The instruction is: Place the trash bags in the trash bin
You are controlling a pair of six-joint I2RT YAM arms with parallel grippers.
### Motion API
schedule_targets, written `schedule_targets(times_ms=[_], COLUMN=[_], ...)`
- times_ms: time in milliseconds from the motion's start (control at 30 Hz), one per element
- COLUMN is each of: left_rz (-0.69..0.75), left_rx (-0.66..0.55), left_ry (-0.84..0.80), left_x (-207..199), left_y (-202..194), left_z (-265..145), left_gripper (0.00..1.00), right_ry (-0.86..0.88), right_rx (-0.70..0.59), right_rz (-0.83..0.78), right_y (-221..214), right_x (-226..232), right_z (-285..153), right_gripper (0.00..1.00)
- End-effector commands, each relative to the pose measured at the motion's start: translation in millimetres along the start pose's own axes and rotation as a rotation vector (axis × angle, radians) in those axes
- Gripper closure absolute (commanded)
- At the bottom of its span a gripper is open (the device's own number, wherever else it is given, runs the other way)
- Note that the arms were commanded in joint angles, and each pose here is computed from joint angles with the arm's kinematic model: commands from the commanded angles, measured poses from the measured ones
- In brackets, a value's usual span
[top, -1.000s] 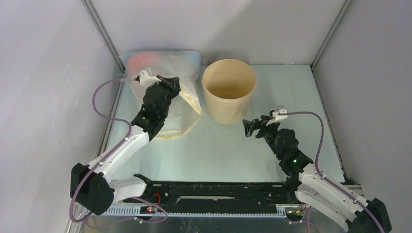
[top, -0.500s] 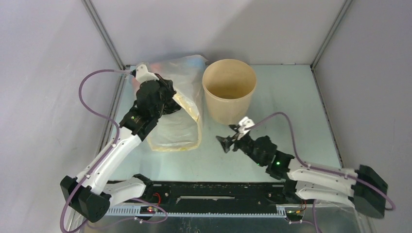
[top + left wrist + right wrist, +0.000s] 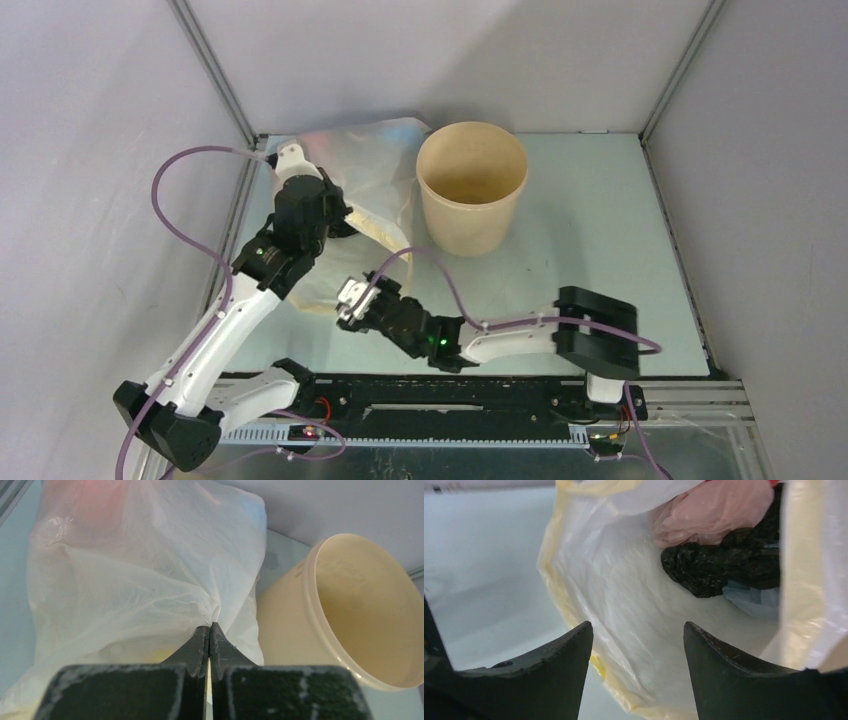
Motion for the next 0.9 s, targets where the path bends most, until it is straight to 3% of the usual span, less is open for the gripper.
schedule_targets(times_ms=[0,267,533,867], left_rz=[0.049,0.042,-0.077,-0.06], left_rx=[-0.019,0.044,0.111,0.179], left_ry=[-0.004,-0.069,-0.257,-0.429], left_x=[5,-3,-34,-99], left_y=[15,19,19,5], left_z=[-16,-28,-47,-67], left_gripper=[1.0,1.0,1.0,1.0], right_ry=[-0.076,0.083,0.056,-0.103], right_rx=[-0.027,0.122,0.217,0.25], right_rz=[-0.164,-0.091,-0.077,0.027], right_y=[0,-41,-66,-87], right_x=[3,2,-12,-55], right_z=[22,47,59,31], right_gripper=[0.31,0.37,0.4,0.41])
Point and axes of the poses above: each gripper's point midway between its finger pads, its own z axis out along the fingers, its own x axis along the line the jaws close on, y = z × x, the point moved 6 cm from there along -z, back along the fingers, and after that the axes turned 7 degrees about z, right-handed, at the moved point
